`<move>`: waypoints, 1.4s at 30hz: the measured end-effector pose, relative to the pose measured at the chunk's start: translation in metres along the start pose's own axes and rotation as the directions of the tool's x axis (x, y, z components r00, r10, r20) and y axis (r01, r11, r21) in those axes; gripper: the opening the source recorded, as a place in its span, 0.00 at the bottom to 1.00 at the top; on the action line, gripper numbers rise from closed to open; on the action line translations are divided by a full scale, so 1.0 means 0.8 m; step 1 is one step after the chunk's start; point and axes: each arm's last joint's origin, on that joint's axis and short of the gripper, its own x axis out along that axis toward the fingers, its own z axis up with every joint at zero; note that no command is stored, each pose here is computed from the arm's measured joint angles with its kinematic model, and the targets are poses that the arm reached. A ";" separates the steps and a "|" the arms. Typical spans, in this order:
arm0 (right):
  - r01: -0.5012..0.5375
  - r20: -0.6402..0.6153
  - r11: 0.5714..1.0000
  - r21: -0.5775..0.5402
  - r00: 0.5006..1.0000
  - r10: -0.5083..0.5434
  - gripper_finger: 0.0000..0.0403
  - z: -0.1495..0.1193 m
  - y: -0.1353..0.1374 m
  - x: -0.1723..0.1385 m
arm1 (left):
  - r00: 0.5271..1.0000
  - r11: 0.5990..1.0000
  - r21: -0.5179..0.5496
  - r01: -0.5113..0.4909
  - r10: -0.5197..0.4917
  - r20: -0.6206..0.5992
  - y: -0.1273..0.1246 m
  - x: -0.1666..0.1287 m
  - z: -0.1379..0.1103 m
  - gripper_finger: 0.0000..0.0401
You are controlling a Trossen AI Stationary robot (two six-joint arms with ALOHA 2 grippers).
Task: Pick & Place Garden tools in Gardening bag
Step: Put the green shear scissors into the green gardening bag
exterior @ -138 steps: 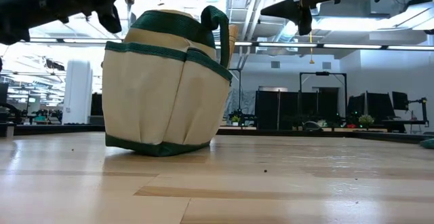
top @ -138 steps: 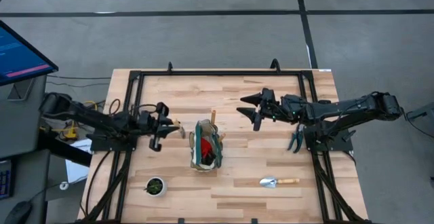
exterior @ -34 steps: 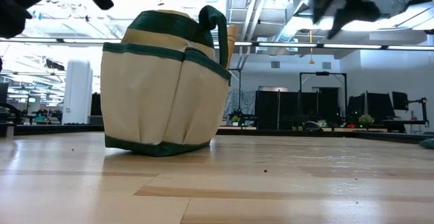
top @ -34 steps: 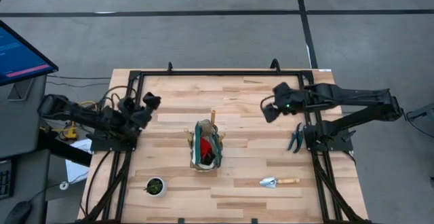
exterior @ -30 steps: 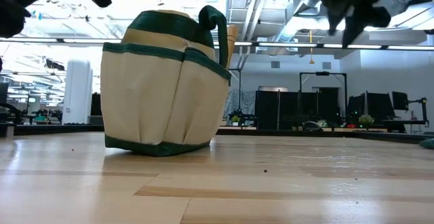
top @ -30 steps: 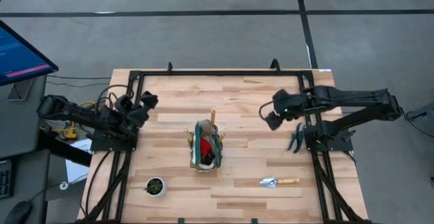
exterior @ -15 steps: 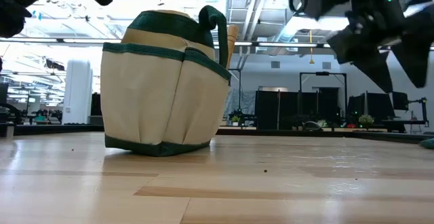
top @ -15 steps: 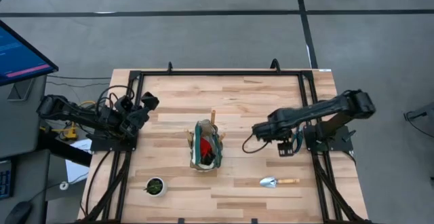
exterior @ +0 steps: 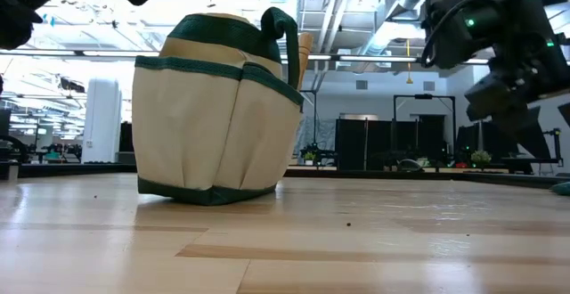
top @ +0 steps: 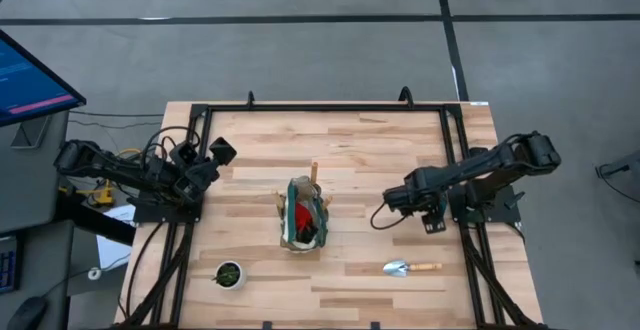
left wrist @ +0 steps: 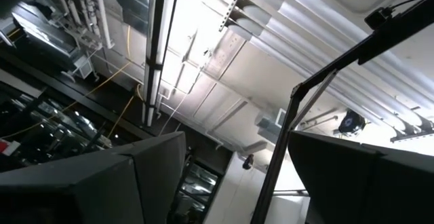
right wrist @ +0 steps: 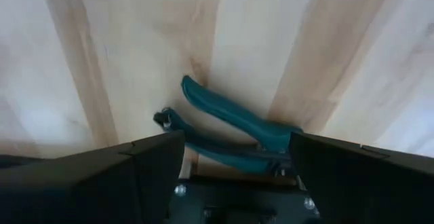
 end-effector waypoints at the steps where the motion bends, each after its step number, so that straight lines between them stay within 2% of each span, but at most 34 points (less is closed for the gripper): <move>1: 0.000 0.003 1.000 -0.010 1.000 0.000 0.64 0.000 0.001 0.004 | 1.000 1.000 0.000 0.000 0.000 0.000 0.000 0.000 0.000 0.62; 7: 0.006 -0.035 0.999 -0.033 0.999 -0.007 0.64 0.008 0.005 0.014 | 1.000 1.000 0.000 -0.001 0.001 -0.001 0.000 0.000 0.000 0.62; 14: 0.020 0.013 0.999 -0.050 1.000 -0.019 0.64 0.031 0.013 0.034 | 1.000 1.000 -0.015 -0.003 0.003 0.000 0.000 0.000 0.000 0.62; 17: 0.027 0.016 0.999 -0.031 1.000 -0.027 0.61 0.042 0.014 0.043 | 1.000 1.000 -0.022 -0.003 0.003 0.000 0.000 0.000 0.000 0.62; 20: 0.025 -0.005 1.000 -0.018 1.000 -0.025 0.50 0.046 0.014 0.049 | 1.000 1.000 -0.025 -0.003 0.003 0.000 0.000 0.000 0.000 0.62; 22: 0.027 -0.017 1.000 -0.001 1.000 -0.027 0.39 0.050 0.014 0.049 | 1.000 1.000 -0.025 -0.002 0.002 0.000 0.000 0.000 0.000 0.62; 26: 0.016 0.019 1.000 0.016 1.000 -0.016 0.09 0.059 0.012 0.037 | 1.000 1.000 -0.025 -0.003 0.003 0.000 0.000 0.000 0.000 0.62; 28: 0.010 0.103 1.000 0.029 0.995 -0.013 0.03 0.067 0.009 0.024 | 1.000 1.000 -0.025 -0.002 0.002 0.000 0.000 0.000 0.000 0.62; 30: 0.001 0.178 0.998 0.063 0.984 -0.012 0.03 0.079 0.003 0.008 | 1.000 1.000 -0.025 -0.003 0.003 0.000 0.000 0.000 0.000 0.62; 32: -0.009 0.187 0.996 0.087 0.982 -0.007 0.01 0.078 -0.002 -0.004 | 1.000 1.000 -0.025 -0.002 0.002 0.000 0.000 0.000 0.000 0.62; 35: -0.027 0.315 0.995 0.098 0.949 -0.005 0.02 0.089 -0.007 -0.041 | 1.000 1.000 -0.025 -0.002 0.002 0.000 0.000 0.000 0.000 0.62; 39: -0.034 0.244 0.989 0.144 0.970 -0.002 0.08 0.067 -0.015 -0.055 | 1.000 1.000 -0.026 -0.001 0.001 0.000 0.000 0.000 0.000 0.62; 42: -0.036 0.122 0.978 0.204 0.992 0.011 0.17 0.038 -0.020 -0.044 | 1.000 1.000 -0.025 -0.002 0.002 -0.001 0.000 0.000 0.000 0.62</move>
